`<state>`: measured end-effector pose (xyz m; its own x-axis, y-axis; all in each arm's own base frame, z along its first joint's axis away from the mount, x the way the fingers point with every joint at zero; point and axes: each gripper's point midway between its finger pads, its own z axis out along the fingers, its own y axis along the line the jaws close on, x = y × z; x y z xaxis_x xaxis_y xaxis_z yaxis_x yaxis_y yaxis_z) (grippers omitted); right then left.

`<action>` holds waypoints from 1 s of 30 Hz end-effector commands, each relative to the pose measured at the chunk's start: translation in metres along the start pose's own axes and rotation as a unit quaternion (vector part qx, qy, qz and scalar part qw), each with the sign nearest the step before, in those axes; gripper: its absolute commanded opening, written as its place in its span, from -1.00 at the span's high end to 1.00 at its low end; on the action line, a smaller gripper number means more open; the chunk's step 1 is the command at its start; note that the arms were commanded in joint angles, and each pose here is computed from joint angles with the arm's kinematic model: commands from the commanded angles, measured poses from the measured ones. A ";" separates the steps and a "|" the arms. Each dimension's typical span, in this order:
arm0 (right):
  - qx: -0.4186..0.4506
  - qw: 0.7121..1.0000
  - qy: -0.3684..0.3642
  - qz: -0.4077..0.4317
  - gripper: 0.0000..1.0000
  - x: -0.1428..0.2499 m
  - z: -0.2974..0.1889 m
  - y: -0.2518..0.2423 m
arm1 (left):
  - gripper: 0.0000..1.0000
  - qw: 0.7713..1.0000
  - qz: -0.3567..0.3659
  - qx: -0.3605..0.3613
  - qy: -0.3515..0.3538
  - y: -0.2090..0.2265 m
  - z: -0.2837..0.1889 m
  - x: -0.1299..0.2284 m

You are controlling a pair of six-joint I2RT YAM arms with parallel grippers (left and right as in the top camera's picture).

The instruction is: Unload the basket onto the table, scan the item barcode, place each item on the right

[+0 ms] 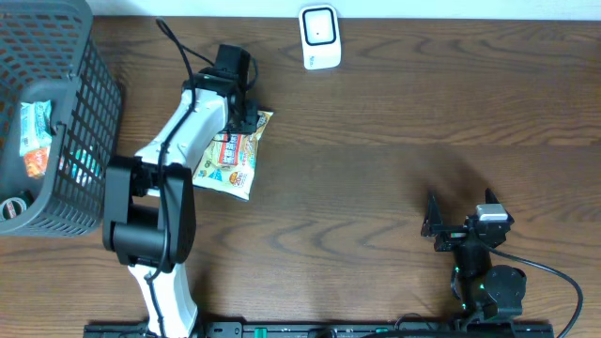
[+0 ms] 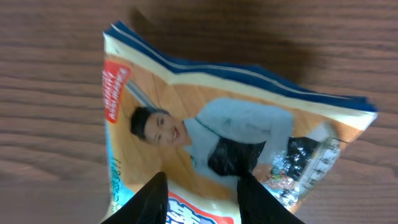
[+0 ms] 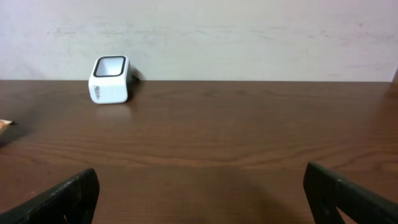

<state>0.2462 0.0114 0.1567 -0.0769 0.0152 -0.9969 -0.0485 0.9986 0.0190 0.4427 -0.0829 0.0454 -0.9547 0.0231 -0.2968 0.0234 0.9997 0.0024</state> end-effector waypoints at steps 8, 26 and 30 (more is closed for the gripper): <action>-0.004 1.000 0.000 0.005 -0.98 0.001 0.000 0.002 | 0.28 0.999 0.013 0.035 0.038 -0.012 0.021 0.012; -0.004 1.000 0.000 0.005 -0.99 0.000 0.000 0.002 | -0.42 0.928 -0.097 0.003 -0.359 0.101 -0.278 -0.107; -0.004 1.000 0.000 0.005 -0.99 0.000 0.000 0.002 | -0.56 0.912 -0.161 -0.078 -0.369 0.172 -0.293 -0.094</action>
<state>0.2462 0.0114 0.1567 -0.0769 0.0152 -0.9969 -0.0485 0.9986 0.0190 0.4526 0.0384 0.3678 -0.4377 -0.1834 -0.8802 -0.1628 0.9790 -0.1230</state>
